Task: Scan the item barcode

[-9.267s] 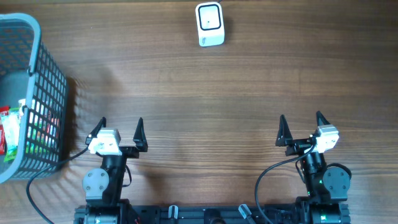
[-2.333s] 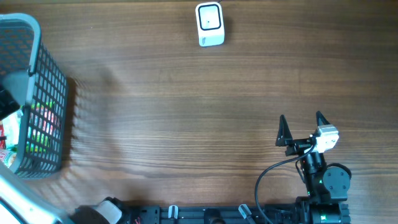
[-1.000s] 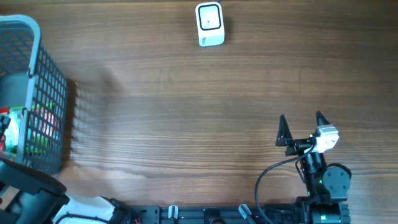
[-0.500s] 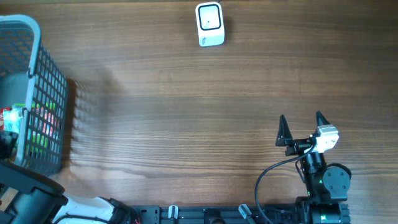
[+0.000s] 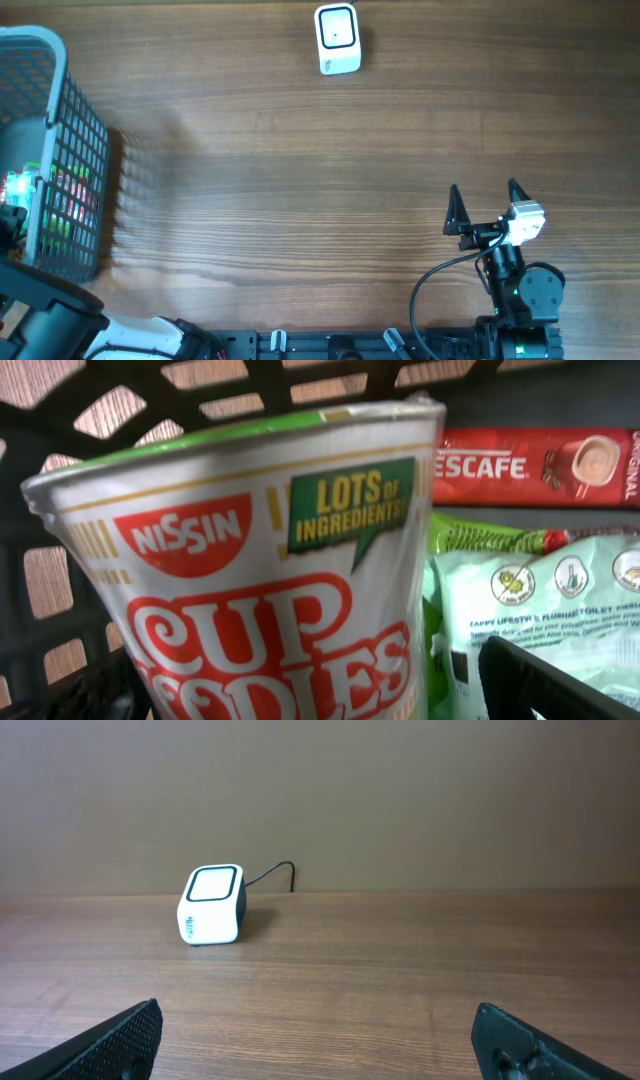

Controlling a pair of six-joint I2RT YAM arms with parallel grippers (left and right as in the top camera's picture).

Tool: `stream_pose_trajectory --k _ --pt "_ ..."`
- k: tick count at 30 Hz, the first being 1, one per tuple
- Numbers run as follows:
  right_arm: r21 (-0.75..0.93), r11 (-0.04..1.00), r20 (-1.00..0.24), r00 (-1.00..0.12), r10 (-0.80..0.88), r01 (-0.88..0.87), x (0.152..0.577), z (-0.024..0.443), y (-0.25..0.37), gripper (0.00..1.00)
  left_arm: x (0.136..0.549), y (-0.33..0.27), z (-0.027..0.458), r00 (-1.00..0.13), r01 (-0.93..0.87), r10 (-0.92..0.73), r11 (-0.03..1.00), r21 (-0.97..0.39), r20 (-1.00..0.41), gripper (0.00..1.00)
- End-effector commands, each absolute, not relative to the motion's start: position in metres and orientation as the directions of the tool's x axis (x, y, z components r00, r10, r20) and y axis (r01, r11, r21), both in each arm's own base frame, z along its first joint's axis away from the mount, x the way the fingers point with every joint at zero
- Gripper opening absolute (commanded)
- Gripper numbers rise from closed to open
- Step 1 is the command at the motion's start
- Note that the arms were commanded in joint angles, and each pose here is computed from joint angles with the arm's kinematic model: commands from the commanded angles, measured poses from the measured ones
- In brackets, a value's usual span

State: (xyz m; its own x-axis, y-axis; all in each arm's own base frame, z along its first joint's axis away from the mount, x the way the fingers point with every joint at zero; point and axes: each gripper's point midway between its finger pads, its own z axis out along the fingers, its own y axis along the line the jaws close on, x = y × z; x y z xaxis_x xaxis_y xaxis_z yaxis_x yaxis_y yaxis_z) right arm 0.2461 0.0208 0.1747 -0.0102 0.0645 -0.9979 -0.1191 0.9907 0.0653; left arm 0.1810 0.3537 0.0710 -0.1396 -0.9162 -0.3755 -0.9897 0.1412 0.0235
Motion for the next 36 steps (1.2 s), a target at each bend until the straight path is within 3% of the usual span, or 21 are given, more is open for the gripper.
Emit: stream_pose_trajectory --k 1,3,8,11,15,21,23,28,36 --pt "0.054 0.990 -0.999 -0.001 0.054 -0.133 0.245 0.176 0.023 1.00 0.177 0.353 0.061 -0.135 -0.991 -0.915 0.134 0.029 -0.381 1.00" --pt "0.054 0.990 -0.999 -0.001 0.054 -0.133 0.245 0.176 0.023 1.00 0.179 0.355 0.055 -0.129 -0.991 -0.907 0.133 0.019 -0.402 1.00" --pt "0.054 0.990 -0.999 -0.001 0.054 -0.133 0.245 0.176 0.023 1.00 0.179 0.355 0.051 -0.128 -0.991 -0.902 0.134 0.015 -0.411 0.86" --pt "0.054 0.990 -0.999 -0.001 0.054 -0.133 0.245 0.176 0.023 1.00 0.183 0.362 0.062 -0.130 -0.990 -0.887 0.143 0.005 -0.443 0.84" --pt "0.054 0.990 -0.999 -0.001 0.054 -0.133 0.245 0.176 0.023 1.00 0.189 0.371 0.106 -0.103 -0.989 -0.843 0.144 -0.037 -0.528 0.84" --pt "0.054 0.990 -0.999 -0.001 0.054 -0.133 0.245 0.176 0.023 1.00 0.185 0.366 0.220 -0.010 -0.975 -0.688 0.167 -0.145 -0.726 0.80" --pt "0.054 0.990 -0.999 -0.001 0.054 -0.133 0.245 0.176 0.023 1.00 0.179 0.356 0.238 0.003 -0.973 -0.667 0.171 -0.157 -0.745 0.85" --pt "0.054 0.990 -0.999 -0.001 0.054 -0.133 0.245 0.176 0.023 1.00 0.175 0.338 0.195 -0.060 -0.978 -0.775 0.172 -0.119 -0.629 0.96" --pt "0.054 0.990 -0.999 -0.001 0.054 -0.133 0.245 0.176 0.023 1.00 0.178 0.347 0.086 -0.138 -0.989 -0.903 0.150 0.002 -0.406 1.00"
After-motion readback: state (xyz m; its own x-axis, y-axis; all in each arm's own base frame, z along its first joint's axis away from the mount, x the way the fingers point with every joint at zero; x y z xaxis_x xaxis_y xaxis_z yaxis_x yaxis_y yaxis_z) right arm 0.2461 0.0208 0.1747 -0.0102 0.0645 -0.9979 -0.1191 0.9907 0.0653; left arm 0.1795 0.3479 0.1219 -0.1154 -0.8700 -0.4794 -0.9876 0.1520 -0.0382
